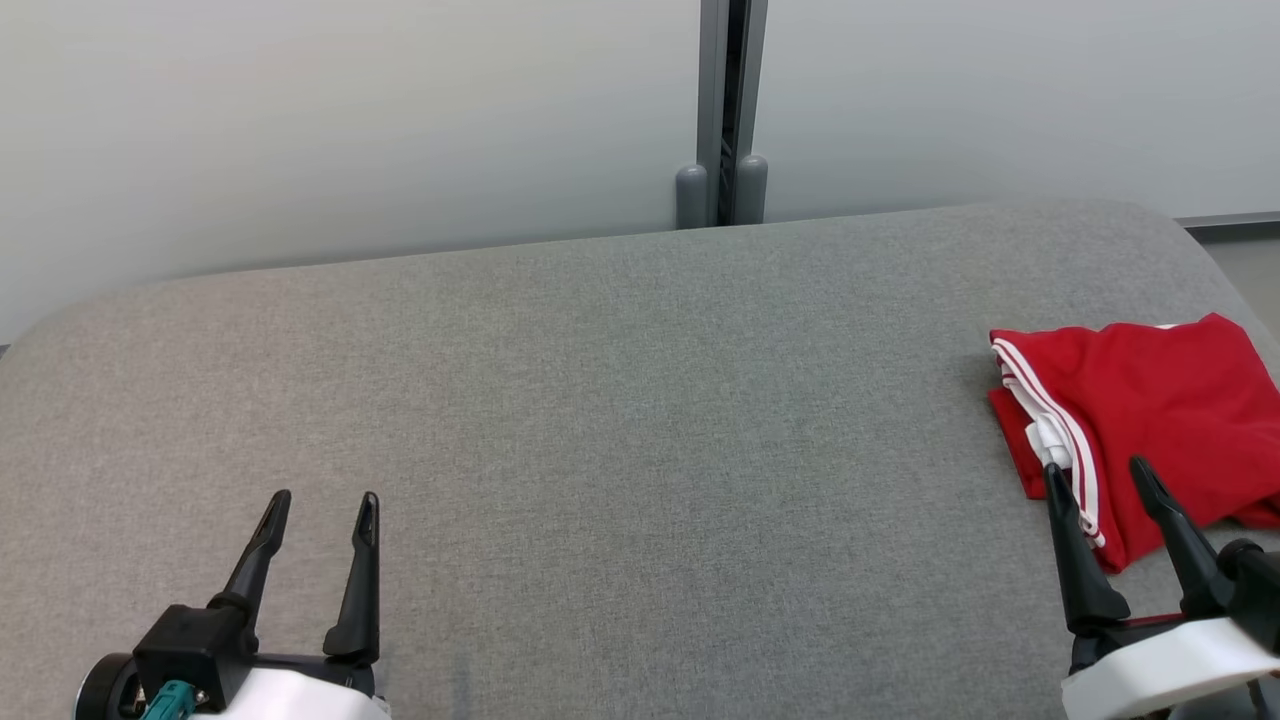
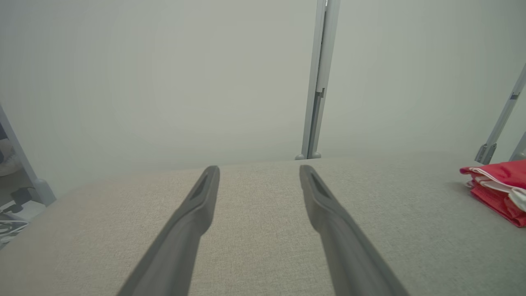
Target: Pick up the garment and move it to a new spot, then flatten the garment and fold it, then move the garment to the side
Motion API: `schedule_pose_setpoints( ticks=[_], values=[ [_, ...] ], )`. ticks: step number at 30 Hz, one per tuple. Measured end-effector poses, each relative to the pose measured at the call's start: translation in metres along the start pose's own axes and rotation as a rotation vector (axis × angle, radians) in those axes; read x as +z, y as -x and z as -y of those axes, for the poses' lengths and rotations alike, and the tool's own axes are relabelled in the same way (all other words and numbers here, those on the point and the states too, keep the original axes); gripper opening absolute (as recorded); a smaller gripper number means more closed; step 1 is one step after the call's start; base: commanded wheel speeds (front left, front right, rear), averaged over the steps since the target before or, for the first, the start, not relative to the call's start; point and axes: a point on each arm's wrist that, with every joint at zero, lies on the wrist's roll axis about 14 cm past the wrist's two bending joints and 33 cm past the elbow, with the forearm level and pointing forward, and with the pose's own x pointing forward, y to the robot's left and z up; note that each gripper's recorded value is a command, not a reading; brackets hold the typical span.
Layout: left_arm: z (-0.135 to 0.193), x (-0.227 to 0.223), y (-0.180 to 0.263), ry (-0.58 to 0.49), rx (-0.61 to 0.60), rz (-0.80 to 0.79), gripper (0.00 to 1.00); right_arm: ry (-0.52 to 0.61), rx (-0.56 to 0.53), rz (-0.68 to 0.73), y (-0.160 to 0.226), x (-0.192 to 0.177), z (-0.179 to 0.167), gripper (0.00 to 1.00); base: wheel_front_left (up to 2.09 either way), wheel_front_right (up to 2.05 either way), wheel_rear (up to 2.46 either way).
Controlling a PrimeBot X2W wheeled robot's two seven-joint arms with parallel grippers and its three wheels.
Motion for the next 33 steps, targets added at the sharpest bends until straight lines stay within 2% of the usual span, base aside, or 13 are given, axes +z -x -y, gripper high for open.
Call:
schedule_pose_setpoints(
  ticks=[17,33],
  values=[
    [-0.014,0.002,0.015,-0.006,0.057,-0.016,1.0,-0.004,0.006,-0.002,0.006,0.001,-0.003,1.0,0.0,0.0,0.0],
    [-0.015,0.001,0.018,-0.002,0.057,-0.026,1.0,-0.018,0.007,-0.009,0.005,-0.002,-0.003,1.0,0.0,0.0,0.0]
  ],
)
